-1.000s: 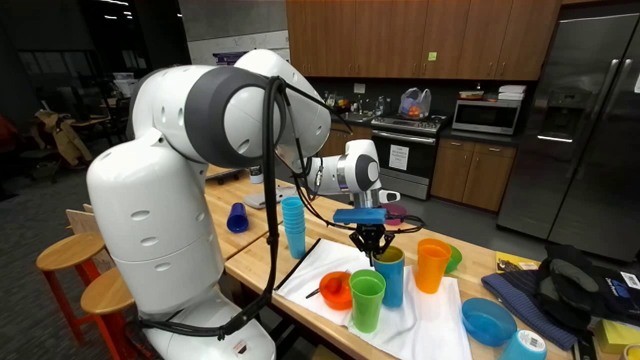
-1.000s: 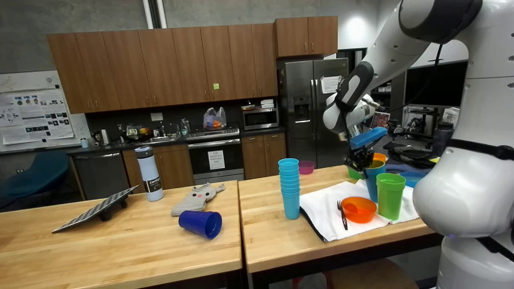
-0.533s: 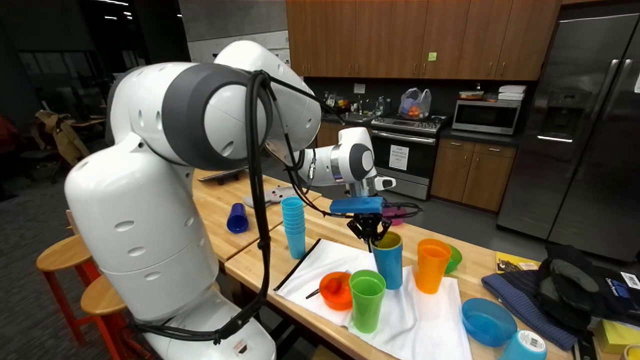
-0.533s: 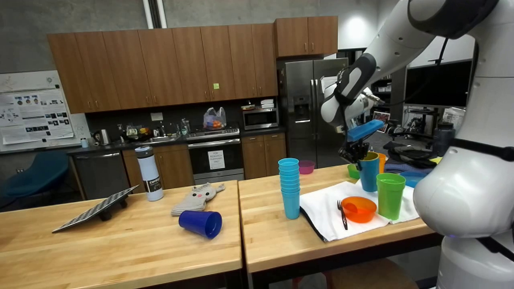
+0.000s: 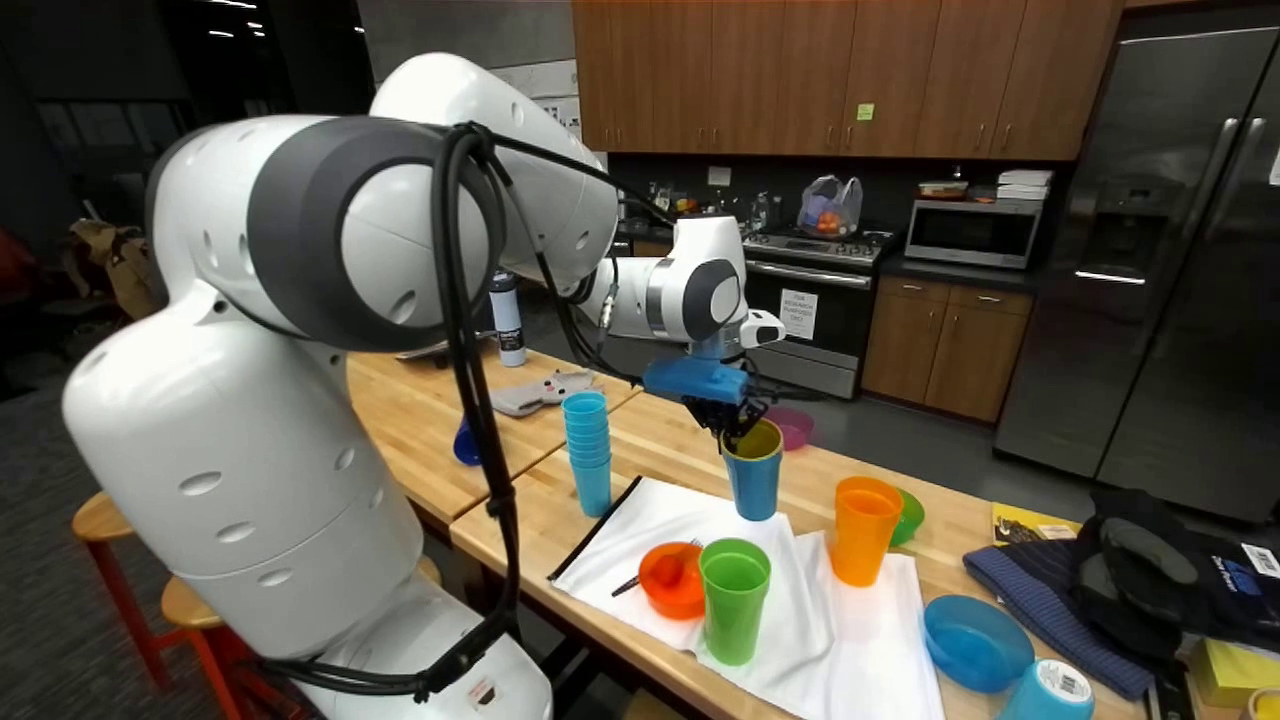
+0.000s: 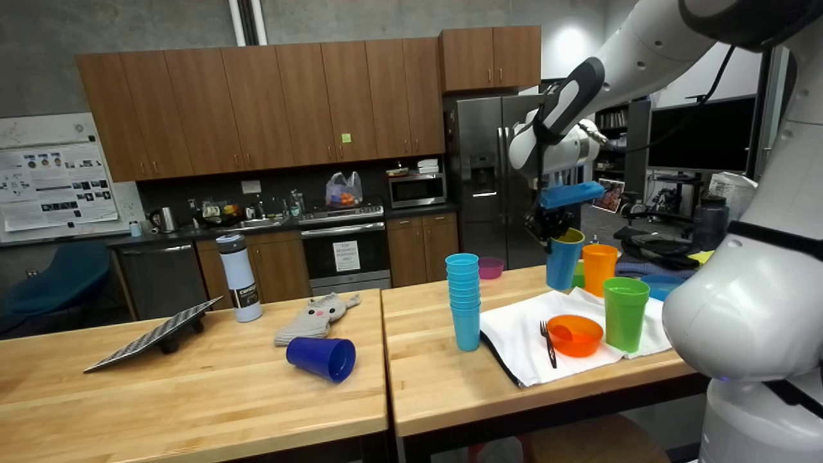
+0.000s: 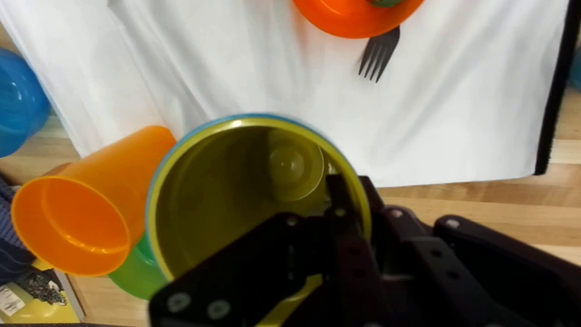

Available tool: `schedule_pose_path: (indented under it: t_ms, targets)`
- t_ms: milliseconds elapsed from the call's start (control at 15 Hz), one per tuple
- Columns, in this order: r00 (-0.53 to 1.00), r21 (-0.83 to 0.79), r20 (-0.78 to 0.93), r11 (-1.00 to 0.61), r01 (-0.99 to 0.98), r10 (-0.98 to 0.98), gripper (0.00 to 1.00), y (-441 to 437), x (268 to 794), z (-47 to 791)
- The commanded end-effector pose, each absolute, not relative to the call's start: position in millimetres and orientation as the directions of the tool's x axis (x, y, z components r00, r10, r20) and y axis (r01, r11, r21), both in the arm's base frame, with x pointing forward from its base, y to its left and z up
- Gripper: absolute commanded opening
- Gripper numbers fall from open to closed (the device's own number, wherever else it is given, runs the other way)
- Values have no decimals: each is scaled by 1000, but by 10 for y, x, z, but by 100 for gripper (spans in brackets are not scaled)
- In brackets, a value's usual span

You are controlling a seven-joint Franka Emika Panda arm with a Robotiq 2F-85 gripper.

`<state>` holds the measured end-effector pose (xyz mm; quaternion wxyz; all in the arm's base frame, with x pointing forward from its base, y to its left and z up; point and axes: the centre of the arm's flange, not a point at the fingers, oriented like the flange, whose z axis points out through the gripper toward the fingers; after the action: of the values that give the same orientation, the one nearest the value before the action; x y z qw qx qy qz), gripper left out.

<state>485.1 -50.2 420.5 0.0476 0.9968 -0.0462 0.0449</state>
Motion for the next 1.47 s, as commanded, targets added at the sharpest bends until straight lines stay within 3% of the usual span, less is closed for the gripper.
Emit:
schedule_pose_path:
  t_ms: [0, 1000, 1400]
  targets:
    - [979, 10, 131, -987, -161, -159, 2, -495, 4796, 4293]
    - [983, -27, 6, -983, 181, 181, 2, 278, 5304, 3866]
    - [973, -38, -93, -977, 209, 212, 2, 200, 5384, 3703]
